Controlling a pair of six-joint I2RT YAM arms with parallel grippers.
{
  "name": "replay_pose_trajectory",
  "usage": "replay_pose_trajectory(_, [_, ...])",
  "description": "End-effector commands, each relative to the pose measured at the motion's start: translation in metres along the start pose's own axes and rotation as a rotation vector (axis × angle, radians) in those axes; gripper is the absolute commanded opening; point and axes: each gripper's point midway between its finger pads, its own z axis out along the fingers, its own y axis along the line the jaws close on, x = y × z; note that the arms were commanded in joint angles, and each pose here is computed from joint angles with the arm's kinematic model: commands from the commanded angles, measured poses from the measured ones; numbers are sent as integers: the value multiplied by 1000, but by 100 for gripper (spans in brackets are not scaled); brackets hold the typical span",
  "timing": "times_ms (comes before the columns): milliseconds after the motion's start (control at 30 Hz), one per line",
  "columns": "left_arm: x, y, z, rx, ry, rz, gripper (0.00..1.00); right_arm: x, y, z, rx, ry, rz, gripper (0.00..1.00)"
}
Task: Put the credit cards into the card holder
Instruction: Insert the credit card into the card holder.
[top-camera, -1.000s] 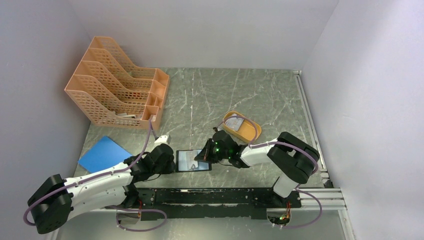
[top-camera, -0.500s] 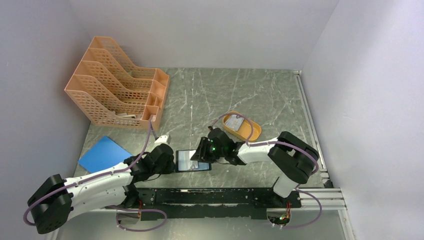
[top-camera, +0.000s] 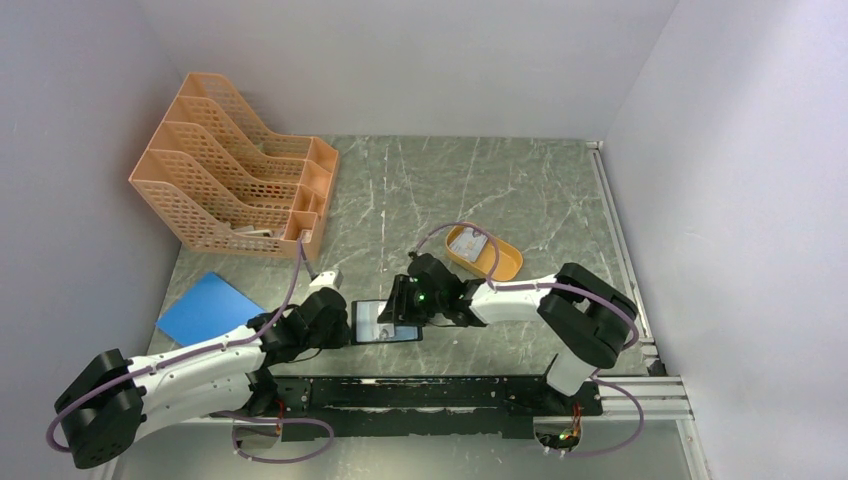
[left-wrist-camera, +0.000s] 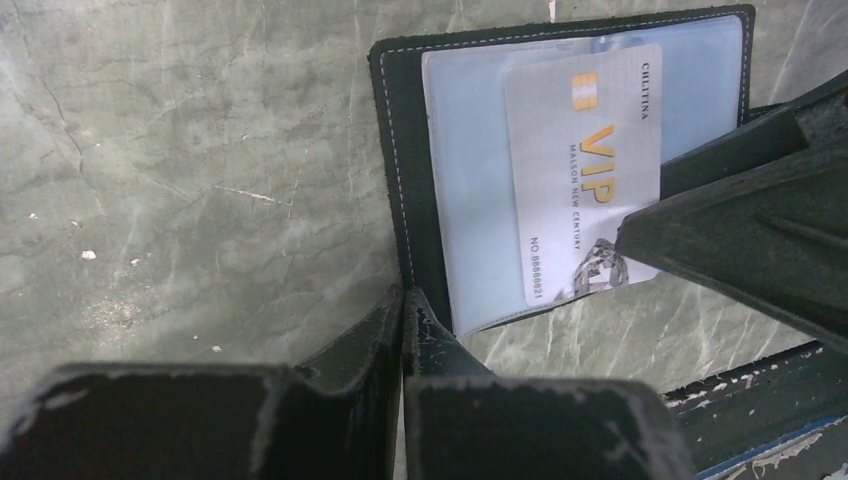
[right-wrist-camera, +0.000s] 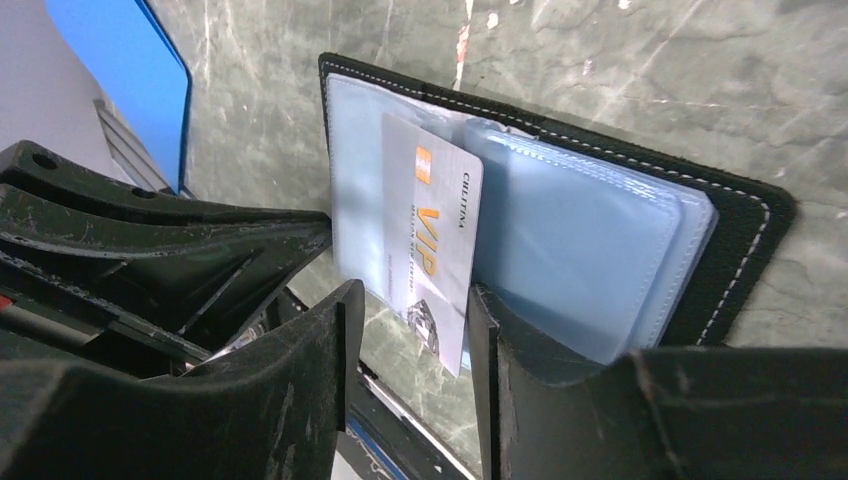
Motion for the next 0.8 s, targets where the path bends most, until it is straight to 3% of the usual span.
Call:
replay_pose_trajectory(0, [-1, -9, 1, 50, -3, -9, 7, 11, -5, 4, 47, 41, -34, 46])
replay_pose_trajectory(767, [0, -15, 1, 91, -2, -5, 5, 20, 12, 23, 68, 109, -123, 45])
